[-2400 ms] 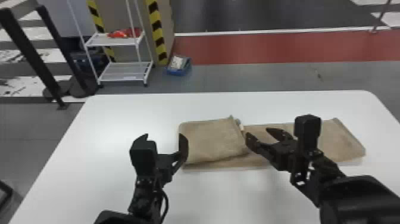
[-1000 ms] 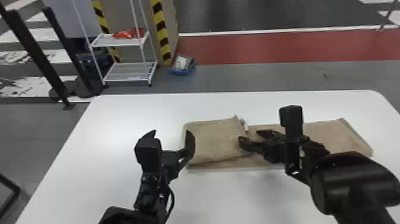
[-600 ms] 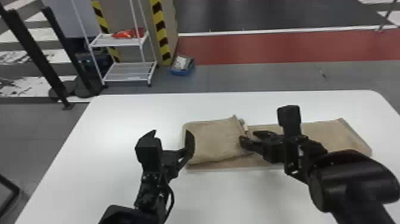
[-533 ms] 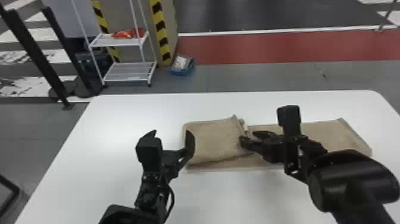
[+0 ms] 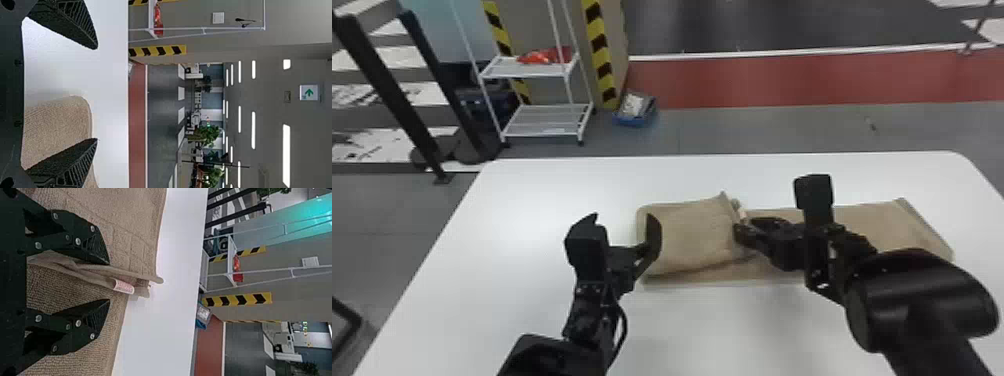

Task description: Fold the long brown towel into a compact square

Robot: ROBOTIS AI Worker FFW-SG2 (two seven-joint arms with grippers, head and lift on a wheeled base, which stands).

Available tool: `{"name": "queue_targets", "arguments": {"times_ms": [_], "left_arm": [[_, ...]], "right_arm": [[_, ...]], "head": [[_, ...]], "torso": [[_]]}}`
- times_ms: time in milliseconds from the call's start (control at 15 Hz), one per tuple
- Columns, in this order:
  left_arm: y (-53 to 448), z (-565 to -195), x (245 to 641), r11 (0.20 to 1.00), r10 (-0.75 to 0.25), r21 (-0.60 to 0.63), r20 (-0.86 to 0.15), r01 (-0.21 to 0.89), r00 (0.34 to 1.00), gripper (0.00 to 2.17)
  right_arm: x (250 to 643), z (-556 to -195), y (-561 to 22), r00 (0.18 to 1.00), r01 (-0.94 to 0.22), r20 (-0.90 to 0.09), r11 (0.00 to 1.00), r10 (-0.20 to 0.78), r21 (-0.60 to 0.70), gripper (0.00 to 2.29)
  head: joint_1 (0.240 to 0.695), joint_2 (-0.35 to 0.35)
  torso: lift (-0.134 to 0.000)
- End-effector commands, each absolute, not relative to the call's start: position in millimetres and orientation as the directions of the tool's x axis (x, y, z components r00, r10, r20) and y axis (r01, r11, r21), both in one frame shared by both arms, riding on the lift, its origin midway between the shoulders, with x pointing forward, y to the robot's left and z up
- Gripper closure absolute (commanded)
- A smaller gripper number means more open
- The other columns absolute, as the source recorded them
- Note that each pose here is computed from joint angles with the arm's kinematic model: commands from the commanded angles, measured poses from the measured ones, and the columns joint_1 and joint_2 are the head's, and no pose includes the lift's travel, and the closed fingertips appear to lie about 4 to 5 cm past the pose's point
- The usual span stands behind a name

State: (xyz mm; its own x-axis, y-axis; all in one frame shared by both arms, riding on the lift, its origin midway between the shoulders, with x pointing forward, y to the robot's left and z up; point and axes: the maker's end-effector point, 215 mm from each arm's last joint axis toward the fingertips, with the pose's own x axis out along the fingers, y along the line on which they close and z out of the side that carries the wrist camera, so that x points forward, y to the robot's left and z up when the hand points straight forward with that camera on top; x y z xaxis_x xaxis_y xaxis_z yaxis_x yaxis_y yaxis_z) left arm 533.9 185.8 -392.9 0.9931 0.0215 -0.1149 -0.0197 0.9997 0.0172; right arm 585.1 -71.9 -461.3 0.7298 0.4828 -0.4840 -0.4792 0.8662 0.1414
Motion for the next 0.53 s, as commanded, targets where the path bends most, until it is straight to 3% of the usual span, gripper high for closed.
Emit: {"name": "queue_targets", "arguments": {"times_ms": [0,467], "left_arm": [[185.8,-394.0,535.9,1.000,0.021,0.016,-0.116,-0.020,0.993,0.03],[190.3,-395.2,536.8,1.000,0.026,0.019,-0.118,-0.023,0.993,0.03]], "right_arm": [[585.7,-459.9,-69.8,0.732,-0.481,-0.480,0.866,0.483,0.138,1.00],[583.0,-456.3,-72.1,0.739,-0.475,-0.467,0.867,0.485,0.149,1.12]], "head": [[0.695,0.111],[0.695,0.114]], "torso": [[-0.118],[-0.118]]}}
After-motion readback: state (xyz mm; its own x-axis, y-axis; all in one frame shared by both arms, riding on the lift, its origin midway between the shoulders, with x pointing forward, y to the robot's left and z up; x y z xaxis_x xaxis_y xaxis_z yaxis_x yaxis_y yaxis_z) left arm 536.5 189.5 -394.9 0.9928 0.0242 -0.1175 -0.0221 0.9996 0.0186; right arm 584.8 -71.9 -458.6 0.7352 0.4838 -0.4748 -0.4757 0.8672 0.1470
